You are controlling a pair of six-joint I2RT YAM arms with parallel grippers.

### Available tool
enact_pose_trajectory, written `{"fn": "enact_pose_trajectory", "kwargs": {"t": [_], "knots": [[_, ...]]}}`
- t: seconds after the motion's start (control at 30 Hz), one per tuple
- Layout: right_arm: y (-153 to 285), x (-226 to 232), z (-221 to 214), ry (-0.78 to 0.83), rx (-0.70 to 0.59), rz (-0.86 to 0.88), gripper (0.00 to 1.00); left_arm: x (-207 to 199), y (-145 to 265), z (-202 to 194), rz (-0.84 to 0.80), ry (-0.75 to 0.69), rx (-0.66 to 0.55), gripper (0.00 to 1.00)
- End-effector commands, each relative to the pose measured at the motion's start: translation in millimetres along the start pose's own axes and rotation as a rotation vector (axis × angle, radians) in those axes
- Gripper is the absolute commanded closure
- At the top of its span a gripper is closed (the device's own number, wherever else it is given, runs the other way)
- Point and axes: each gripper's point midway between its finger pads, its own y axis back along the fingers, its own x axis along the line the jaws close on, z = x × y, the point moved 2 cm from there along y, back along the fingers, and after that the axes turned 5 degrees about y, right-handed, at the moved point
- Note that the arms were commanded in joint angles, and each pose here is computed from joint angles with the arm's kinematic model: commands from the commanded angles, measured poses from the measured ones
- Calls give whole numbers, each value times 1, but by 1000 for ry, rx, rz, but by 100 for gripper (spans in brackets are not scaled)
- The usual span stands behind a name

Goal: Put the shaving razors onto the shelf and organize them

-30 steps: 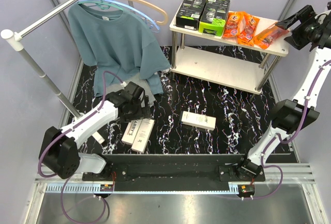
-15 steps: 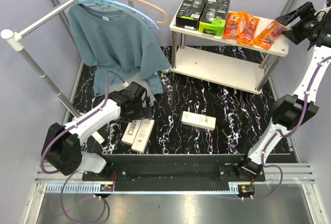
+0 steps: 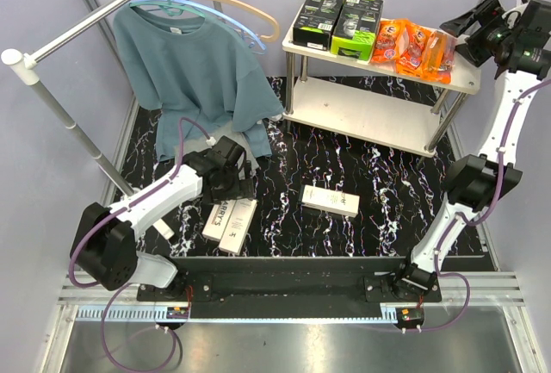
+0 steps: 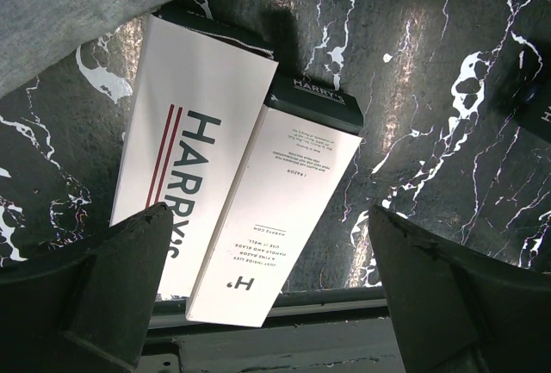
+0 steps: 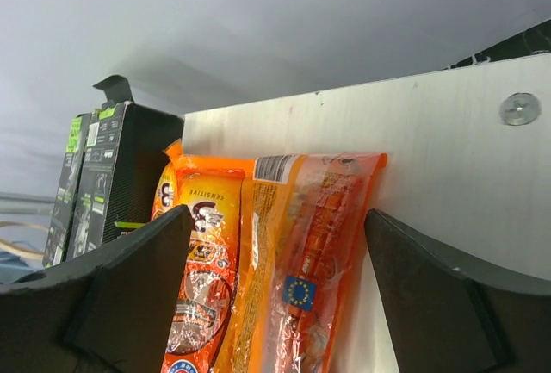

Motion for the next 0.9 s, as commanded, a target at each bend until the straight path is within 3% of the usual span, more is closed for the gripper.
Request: {"fn": "enact_pose_trajectory", "kwargs": {"t": [0.0, 0.23, 0.43, 0.67, 0.87], "knots": [[12, -31, -9, -42, 0, -204, 6, -15, 9, 14, -52, 11, -55, 2], [51, -8, 20, 15, -156, -259, 3, -13, 11, 14, -53, 13, -61, 2], [89, 30, 19, 41, -199, -197, 3, -13, 13, 11, -61, 21, -58, 2], [152, 58, -38, 77, -243, -128, 0, -14, 23, 10, -91, 17, -83, 1], [192, 68, -92, 84, -206, -97, 0, -10, 26, 8, -95, 21, -91, 1]]}}
